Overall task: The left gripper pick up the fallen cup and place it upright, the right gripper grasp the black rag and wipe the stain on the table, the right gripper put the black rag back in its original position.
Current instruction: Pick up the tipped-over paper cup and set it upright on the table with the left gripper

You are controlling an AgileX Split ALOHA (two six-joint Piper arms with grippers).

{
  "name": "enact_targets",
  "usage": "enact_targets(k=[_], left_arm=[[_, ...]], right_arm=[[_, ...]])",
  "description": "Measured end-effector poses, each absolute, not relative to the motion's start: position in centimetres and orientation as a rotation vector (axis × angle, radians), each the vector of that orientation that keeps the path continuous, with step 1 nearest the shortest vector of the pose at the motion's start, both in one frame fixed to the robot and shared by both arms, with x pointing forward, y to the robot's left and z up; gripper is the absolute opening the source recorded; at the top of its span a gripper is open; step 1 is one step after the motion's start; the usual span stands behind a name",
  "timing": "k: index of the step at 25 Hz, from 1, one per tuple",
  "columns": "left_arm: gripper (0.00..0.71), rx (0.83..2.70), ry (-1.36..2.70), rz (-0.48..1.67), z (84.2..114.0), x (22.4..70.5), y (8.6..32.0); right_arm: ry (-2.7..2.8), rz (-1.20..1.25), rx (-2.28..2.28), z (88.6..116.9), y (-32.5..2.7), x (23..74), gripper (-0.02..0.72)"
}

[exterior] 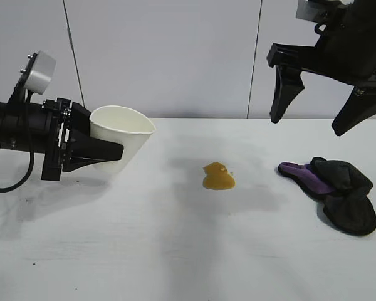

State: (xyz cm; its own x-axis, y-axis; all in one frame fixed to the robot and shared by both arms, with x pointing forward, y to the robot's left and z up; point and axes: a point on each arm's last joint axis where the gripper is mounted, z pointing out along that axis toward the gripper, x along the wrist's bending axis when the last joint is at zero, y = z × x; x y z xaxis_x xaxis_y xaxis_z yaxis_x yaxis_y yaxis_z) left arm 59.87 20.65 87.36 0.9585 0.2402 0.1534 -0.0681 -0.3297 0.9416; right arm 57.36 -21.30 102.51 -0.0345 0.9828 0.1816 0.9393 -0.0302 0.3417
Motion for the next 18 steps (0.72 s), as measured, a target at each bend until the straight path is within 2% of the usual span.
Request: enact_targets(k=[9,18], left_arm=[[0.401,1.902,0.17,0.268,84.6,59.7,21.2],[0.401,1.905,0.191,0.241,83.3,59.6,21.2]], right_arm=[[2.103,0.574,2.099,102.5,-21.3,57.4,0.601],[2.103,0.574,2.099,102.5,-21.3,57.4,0.601]])
